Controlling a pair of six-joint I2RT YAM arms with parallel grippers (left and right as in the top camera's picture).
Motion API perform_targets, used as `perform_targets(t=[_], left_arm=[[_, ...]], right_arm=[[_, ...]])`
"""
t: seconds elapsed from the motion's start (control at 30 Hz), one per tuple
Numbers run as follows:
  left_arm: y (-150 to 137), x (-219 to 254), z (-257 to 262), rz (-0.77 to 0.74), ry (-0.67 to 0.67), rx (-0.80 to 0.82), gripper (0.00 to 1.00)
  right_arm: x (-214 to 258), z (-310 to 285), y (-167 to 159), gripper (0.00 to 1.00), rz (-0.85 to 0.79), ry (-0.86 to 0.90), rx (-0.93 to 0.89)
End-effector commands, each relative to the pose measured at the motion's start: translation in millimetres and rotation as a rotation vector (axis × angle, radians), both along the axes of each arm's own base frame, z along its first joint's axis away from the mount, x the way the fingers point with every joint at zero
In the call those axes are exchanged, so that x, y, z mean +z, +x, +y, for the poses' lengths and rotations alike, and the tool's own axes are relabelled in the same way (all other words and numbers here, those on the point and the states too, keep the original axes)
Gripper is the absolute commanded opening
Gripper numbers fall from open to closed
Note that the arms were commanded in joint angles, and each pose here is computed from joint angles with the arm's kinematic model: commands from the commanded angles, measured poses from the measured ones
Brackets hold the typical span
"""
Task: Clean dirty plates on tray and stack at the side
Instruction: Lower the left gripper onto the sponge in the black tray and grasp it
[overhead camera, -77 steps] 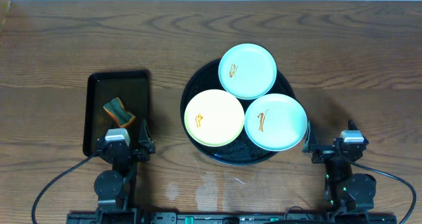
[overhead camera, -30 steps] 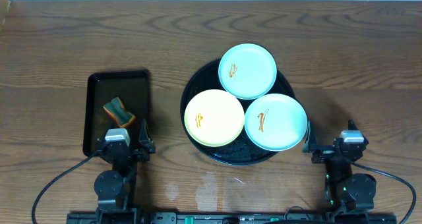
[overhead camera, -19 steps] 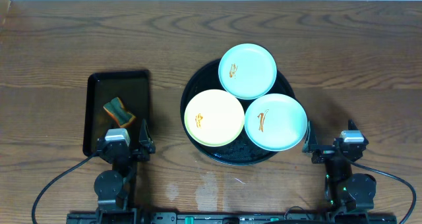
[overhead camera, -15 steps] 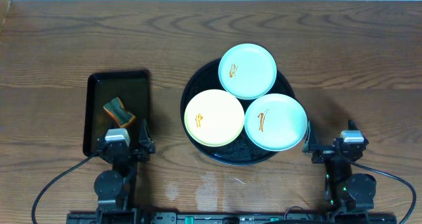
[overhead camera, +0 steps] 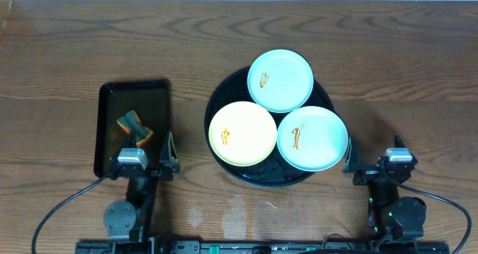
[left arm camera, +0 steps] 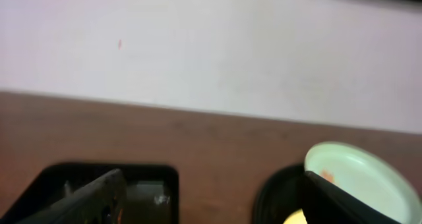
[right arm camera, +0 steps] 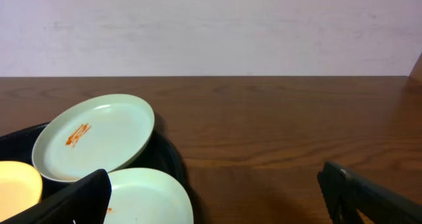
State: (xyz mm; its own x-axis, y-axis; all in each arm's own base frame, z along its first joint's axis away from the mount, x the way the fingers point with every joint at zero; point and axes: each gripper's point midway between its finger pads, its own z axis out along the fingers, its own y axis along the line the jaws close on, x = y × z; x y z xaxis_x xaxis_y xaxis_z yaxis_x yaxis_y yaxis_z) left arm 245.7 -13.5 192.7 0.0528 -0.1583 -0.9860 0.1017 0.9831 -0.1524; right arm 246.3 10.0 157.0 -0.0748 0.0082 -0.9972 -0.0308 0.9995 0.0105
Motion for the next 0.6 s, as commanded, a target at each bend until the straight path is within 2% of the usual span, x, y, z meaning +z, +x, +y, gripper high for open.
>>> perform_targets(t=[0.0, 0.13, 0.23, 0.3, 0.47, 0.57], left_arm=[[-3, 20, -5, -0.087, -0.001, -0.028, 0.84], [-6, 46, -3, -0.152, 0.074, -0.005, 0.84], [-1, 61, 9, -0.124, 0.095, 0.064, 0.84], [7, 67, 26, -0.04, 0.086, 0.16, 0.84], [35, 72, 80, 0.303, 0.127, 0.46, 0.84], [64, 73, 88, 0.47, 0.167, 0.492, 0.84]], right_arm=[[-1, 0, 0, 0.99, 0.004, -0.01, 0.001], [-1, 0, 0, 0.99, 0.004, -0.01, 0.0], [-1, 0, 0, 0.99, 0.004, -0.01, 0.001], [-1, 0, 0, 0.99, 0.004, -0.01, 0.0], [-1, 0, 0, 0.99, 0.004, -0.01, 0.001], [-1, 0, 0, 0.99, 0.004, -0.01, 0.001]])
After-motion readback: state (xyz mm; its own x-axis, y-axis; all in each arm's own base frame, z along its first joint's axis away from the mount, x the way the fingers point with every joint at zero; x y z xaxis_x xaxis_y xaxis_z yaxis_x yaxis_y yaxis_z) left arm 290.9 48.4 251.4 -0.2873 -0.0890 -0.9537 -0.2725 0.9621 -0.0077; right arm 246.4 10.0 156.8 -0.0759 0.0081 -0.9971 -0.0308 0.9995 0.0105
